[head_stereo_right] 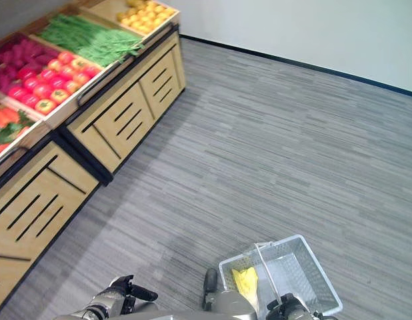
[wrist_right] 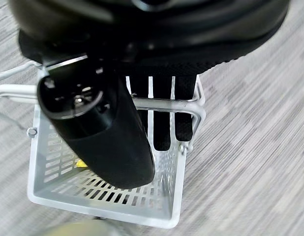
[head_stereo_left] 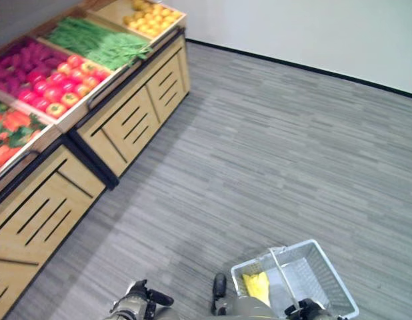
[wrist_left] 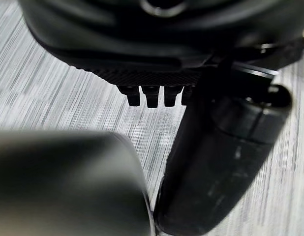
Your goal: Get the vegetables into the basket
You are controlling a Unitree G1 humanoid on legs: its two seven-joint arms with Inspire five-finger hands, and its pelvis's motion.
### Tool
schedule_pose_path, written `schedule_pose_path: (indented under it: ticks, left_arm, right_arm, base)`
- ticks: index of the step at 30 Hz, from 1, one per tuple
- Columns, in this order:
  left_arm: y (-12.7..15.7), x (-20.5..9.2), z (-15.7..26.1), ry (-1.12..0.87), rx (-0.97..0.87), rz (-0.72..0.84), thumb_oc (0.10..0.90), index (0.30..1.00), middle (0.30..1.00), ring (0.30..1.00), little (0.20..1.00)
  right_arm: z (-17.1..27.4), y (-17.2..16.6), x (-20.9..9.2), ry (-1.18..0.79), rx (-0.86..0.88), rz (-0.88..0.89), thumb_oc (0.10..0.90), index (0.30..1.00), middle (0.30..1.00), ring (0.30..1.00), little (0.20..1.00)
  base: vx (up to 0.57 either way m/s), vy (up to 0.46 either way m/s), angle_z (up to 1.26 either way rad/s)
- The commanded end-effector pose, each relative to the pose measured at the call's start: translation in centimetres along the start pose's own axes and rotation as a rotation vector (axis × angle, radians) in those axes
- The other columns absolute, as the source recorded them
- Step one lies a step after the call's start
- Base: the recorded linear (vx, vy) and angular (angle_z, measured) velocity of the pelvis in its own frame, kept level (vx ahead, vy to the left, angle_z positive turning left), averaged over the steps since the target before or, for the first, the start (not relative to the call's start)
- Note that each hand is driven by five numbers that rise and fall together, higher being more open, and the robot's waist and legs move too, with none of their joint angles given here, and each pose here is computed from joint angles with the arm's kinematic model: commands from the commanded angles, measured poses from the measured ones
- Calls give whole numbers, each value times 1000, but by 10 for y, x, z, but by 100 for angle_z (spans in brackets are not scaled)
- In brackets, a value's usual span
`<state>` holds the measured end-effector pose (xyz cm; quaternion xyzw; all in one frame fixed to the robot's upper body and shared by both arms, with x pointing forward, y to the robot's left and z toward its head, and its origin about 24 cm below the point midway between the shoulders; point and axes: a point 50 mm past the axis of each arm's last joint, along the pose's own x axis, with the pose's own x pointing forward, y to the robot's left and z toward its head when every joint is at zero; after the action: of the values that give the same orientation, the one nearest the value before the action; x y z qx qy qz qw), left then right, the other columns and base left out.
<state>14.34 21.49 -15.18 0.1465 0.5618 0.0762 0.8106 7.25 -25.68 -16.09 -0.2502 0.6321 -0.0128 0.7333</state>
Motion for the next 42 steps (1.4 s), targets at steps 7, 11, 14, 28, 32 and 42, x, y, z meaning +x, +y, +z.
schedule_pose_path:
  ticks: [7,11,14,28,32,42]
  left_arm:
    - [22,0,-32,63,59,70,900,1000,1000,1000,1000]
    - [26,-1,-41,91,54,79,900,1000,1000,1000,1000]
    - [31,-1,-44,104,57,95,900,1000,1000,1000,1000]
    - [47,1,-31,71,111,136,900,1000,1000,1000,1000]
    - [57,1,-29,73,123,166,900,1000,1000,1000,1000]
    - [62,2,-20,63,114,191,900,1000,1000,1000,1000]
  right_arm:
    - [-20,-13,0,42,-33,-44,400,300,300,300,300]
    - [-19,-6,0,47,-41,-27,400,300,300,300,300]
    - [-16,1,-1,36,-46,-8,400,300,300,300,300]
    - [13,11,-1,-58,-81,26,400,300,300,300,300]
    - [18,12,-2,-71,-83,30,400,300,300,300,300]
    - [25,13,-2,-85,-48,24,400,300,300,300,300]
  base:
    - [238,92,-46]
    - [240,143,-38]
    - [226,170,-37]
    - [109,150,-3]
    - [28,72,-11]
    - [194,-21,20]
